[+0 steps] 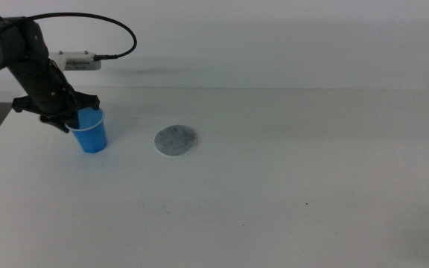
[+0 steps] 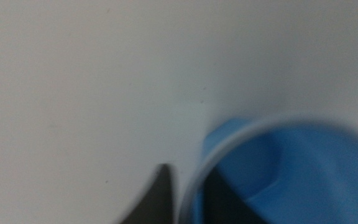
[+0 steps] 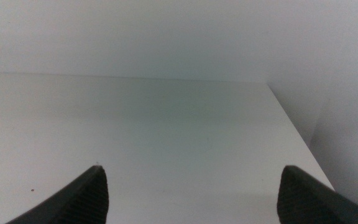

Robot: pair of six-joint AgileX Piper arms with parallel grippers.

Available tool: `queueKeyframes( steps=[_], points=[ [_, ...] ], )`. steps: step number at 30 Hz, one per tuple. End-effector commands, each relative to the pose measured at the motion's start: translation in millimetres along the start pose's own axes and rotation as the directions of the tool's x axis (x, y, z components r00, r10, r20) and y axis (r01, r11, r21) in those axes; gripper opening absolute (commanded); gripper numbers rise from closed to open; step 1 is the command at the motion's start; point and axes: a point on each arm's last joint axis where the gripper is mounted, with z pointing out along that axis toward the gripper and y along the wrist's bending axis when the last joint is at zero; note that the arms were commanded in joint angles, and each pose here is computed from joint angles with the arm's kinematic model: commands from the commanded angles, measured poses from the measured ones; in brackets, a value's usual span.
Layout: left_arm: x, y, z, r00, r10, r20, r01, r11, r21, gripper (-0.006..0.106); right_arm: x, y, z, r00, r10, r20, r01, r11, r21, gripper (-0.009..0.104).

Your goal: Place an empty cup on a cup mat.

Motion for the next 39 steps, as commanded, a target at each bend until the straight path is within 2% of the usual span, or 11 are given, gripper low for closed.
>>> queueKeyframes(
  steps=[1,5,9,14,18,33,36,39],
  points=[
    [-4.6,-2.4,-16.5,0.998,-0.011,0.057,0.009,1.0,0.022,-0.002,0.2,0.0,-0.1,1.0,-0.011,0.008,0.011,1.0,0.0,0.093],
    [-5.8,-21.6,-41.8,0.993,0.004,0.114,-0.008,0.999,0.035,-0.002,0.2,0.0,-0.1,1.0,-0.011,0.008,0.011,1.0,0.0,0.093],
    [-3.2,-66.0,-58.4,0.987,0.04,0.157,-0.05,0.997,0.063,-0.002,0.2,0.0,-0.1,1.0,-0.011,0.008,0.011,1.0,0.0,0.093],
    [4.7,-125.1,-52.9,0.98,0.102,0.172,-0.125,0.984,0.13,-0.002,0.2,0.0,-0.1,1.0,-0.011,0.008,0.011,1.0,0.0,0.093],
    [10.4,-161.5,-36.6,0.975,0.118,0.188,-0.146,0.979,0.143,-0.002,0.2,0.0,-0.1,1.0,-0.011,0.008,0.011,1.0,0.0,0.093],
    [11.7,-163.8,-5.8,0.982,0.123,0.147,-0.139,0.985,0.107,0.0,0.2,0.0,-0.1,1.0,-0.011,0.008,0.011,1.0,0.0,0.093],
    [10.9,-162.0,-4.7,0.982,0.122,0.147,-0.138,0.985,0.105,0.007,0.2,0.0,-0.1,1.0,-0.011,0.008,0.011,1.0,0.0,0.093],
    [10.5,-160.1,-4.6,0.98,0.132,0.146,-0.148,0.984,0.102,0.025,0.2,0.0,-0.1,1.0,-0.011,0.008,0.011,1.0,0.0,0.093]
  ],
)
